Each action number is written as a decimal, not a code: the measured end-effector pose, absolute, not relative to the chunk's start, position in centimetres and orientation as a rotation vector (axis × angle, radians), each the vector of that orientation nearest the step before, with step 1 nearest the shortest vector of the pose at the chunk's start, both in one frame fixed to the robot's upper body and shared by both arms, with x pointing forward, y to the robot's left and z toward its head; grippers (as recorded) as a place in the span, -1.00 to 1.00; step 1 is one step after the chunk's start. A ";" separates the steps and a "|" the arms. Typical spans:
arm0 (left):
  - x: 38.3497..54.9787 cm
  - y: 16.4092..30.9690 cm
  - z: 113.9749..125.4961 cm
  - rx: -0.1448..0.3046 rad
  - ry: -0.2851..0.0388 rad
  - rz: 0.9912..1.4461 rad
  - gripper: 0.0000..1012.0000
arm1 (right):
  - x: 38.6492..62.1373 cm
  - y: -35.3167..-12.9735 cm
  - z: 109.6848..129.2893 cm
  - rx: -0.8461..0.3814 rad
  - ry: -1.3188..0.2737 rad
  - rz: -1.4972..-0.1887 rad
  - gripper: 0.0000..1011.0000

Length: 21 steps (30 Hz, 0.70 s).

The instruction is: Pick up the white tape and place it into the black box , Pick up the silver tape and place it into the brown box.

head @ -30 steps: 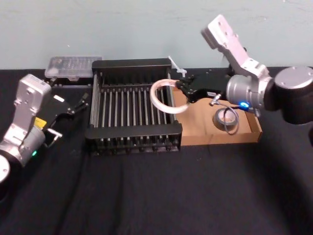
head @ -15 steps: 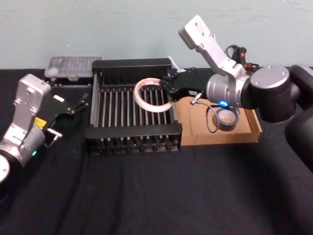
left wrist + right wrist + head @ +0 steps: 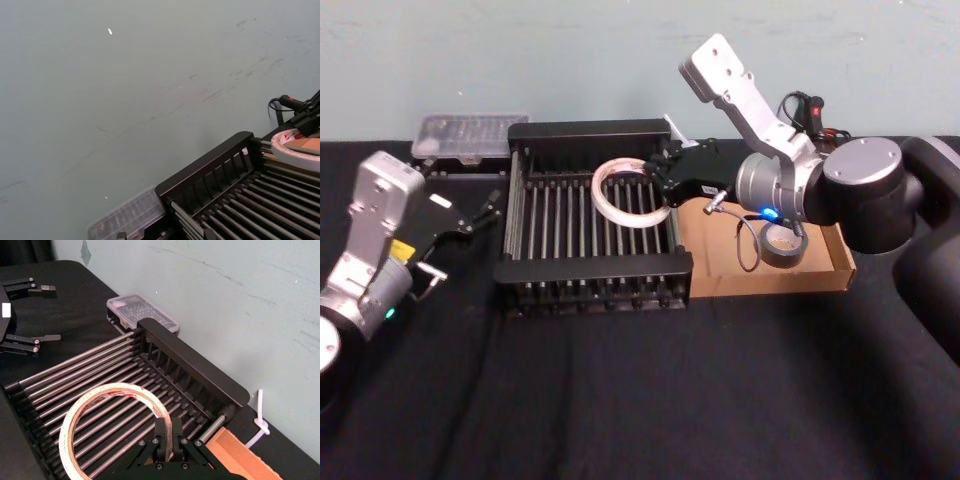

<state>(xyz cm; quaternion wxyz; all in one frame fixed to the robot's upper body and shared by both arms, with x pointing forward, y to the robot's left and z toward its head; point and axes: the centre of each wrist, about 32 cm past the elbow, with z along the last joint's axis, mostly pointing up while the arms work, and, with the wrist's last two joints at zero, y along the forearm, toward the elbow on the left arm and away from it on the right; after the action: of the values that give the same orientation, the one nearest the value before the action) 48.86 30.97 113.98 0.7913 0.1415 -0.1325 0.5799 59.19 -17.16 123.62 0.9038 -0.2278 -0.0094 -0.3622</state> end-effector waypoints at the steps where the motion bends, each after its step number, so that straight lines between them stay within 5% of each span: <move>1: 48.9 31.0 114.0 0.304 -0.285 1.248 0.98 | 59.2 -17.2 123.6 -0.471 -0.019 -0.749 -0.84; 6: 48.9 31.0 114.0 0.304 -0.285 1.248 0.98 | 59.2 -17.2 123.6 -0.471 -0.019 -0.748 -0.73; 21: 48.9 31.0 114.0 0.304 -0.285 1.248 0.98 | 59.2 -17.2 123.6 -0.471 -0.017 -0.747 0.20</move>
<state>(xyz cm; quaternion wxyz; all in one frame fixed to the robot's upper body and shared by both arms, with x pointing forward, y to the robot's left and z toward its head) 48.86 30.97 113.98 0.7913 0.1415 -0.1325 0.5799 59.16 -17.22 123.64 0.9042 -0.2278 -0.0083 -0.3613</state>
